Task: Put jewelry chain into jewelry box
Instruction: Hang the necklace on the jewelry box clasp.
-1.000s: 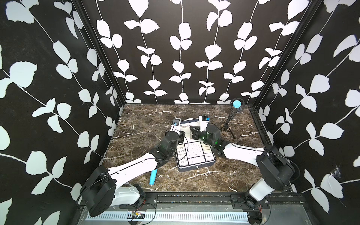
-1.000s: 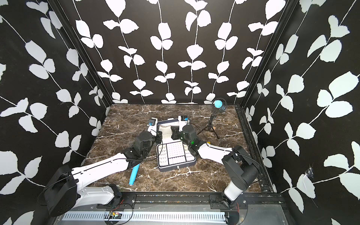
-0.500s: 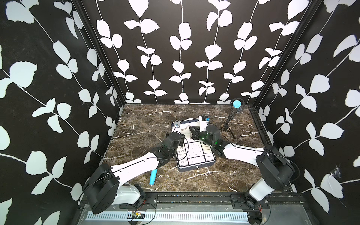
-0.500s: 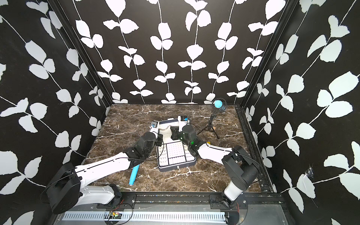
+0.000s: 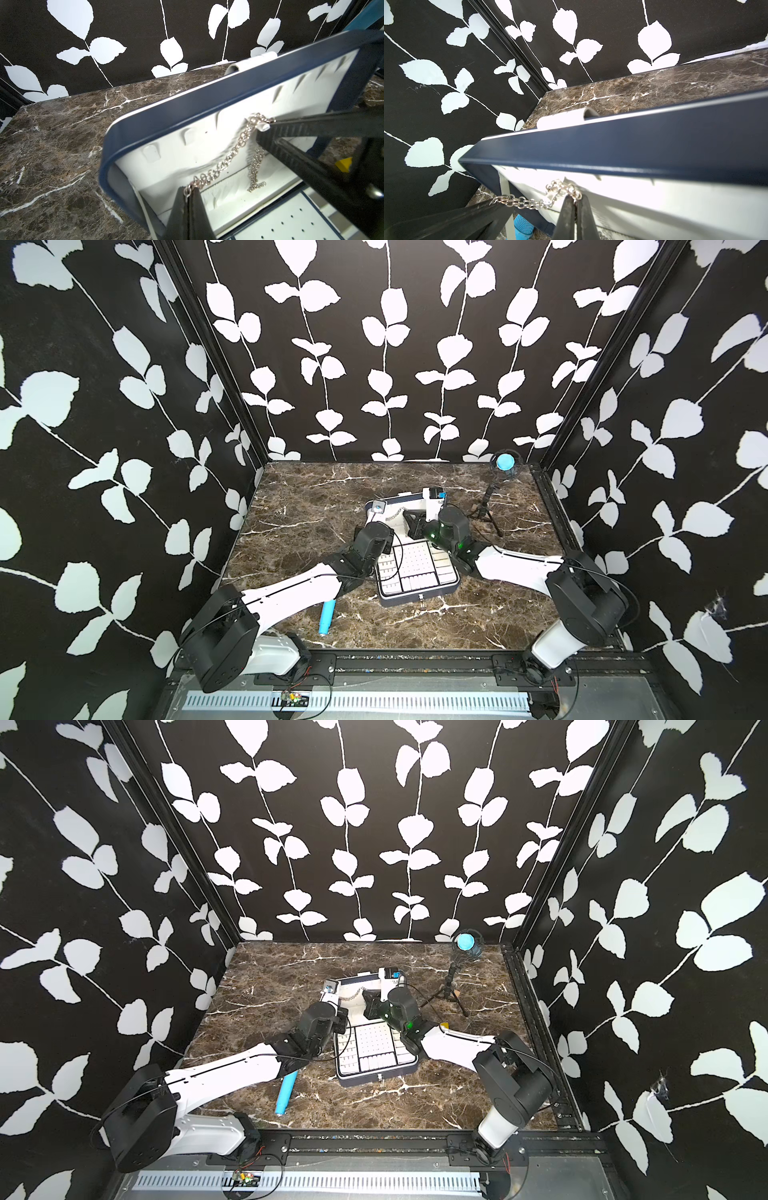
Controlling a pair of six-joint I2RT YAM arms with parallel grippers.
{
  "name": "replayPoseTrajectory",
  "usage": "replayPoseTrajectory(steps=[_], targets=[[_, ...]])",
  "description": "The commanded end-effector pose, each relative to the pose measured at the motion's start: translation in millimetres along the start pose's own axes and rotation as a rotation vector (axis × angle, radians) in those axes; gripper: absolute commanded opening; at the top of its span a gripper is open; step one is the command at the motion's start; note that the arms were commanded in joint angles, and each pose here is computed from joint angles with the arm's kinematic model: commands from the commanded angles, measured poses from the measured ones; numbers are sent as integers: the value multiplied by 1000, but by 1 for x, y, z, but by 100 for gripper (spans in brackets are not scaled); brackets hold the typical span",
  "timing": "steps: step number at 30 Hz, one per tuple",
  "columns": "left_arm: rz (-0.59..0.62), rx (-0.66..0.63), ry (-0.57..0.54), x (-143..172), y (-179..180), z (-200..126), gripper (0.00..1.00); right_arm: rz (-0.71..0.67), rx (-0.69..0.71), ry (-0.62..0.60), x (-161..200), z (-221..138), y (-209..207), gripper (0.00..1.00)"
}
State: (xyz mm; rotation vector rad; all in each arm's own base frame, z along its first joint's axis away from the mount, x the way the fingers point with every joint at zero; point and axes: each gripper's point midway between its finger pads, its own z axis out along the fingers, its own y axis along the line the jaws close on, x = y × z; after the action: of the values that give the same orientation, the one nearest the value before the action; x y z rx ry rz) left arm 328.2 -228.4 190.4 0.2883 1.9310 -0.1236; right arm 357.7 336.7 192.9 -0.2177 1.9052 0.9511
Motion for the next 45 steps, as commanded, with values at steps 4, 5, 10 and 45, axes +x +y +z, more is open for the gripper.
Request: replayPoseTrajectory(steps=[4,5,10,45], targets=[[-24,-10,-5,-9,2,1,0,1,-36,-66,-21,-1,16,9],[-23,-6,0,-8,1,2,0,0,-32,-66,-21,-1,15,11],[-12,11,37,-3,-4,5,0,0,-17,-64,-19,-2,11,20],[25,83,225,46,-20,15,0,-86,23,-77,-21,-45,6,56]])
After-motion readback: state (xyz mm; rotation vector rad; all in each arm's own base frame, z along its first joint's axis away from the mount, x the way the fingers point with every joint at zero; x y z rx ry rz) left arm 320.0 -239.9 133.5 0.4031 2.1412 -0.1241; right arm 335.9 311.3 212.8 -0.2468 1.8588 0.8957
